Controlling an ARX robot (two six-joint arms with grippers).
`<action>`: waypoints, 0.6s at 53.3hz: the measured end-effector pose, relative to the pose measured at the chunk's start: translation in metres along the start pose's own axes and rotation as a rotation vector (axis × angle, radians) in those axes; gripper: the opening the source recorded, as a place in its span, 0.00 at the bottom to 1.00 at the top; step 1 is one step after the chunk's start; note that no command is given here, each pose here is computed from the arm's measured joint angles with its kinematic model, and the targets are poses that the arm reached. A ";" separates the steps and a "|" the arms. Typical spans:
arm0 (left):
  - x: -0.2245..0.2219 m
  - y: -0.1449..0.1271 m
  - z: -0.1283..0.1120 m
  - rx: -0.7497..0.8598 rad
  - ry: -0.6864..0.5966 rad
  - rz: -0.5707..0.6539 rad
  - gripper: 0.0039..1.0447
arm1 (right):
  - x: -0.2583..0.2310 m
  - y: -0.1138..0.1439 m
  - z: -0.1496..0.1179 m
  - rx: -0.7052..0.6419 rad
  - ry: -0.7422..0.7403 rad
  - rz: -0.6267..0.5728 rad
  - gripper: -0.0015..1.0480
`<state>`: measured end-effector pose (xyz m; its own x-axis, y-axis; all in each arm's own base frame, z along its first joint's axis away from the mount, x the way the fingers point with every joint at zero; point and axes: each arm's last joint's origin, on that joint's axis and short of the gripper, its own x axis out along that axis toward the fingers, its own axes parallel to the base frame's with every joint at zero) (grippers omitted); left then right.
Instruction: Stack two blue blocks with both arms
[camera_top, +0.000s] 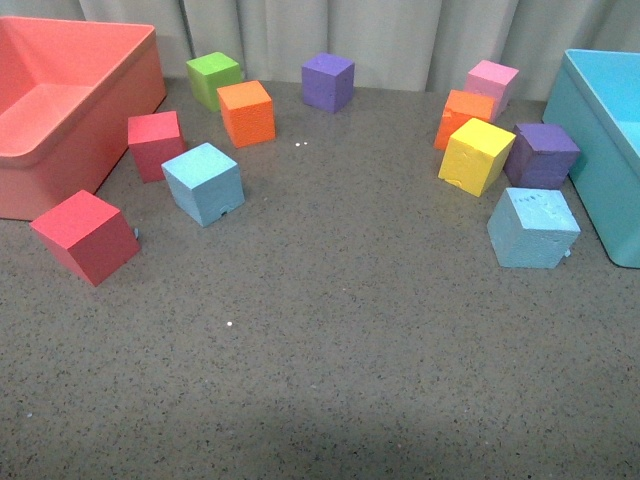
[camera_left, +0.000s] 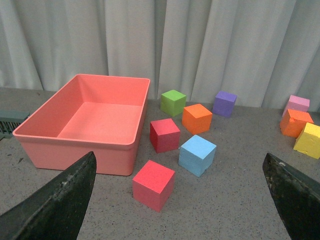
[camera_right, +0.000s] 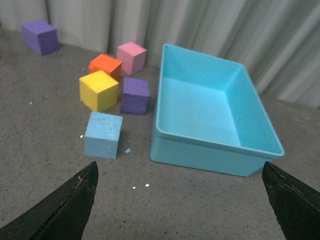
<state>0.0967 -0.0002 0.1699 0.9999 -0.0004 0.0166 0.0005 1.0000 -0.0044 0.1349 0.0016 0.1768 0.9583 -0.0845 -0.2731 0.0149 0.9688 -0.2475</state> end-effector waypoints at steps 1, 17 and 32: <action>0.000 0.000 0.000 0.000 0.000 0.000 0.94 | 0.008 0.001 0.004 0.003 0.028 0.023 0.91; 0.000 0.000 0.000 0.000 0.000 0.000 0.94 | 0.174 0.029 0.016 0.187 0.591 0.190 0.91; 0.000 0.000 0.000 0.000 0.000 0.000 0.94 | 0.226 0.057 0.006 0.215 0.704 0.225 0.91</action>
<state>0.0967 -0.0002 0.1699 0.9999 -0.0004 0.0166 0.0005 1.0000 -0.0044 0.3539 0.0394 0.1061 0.5381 0.0612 -0.8407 -0.0343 0.9981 0.0507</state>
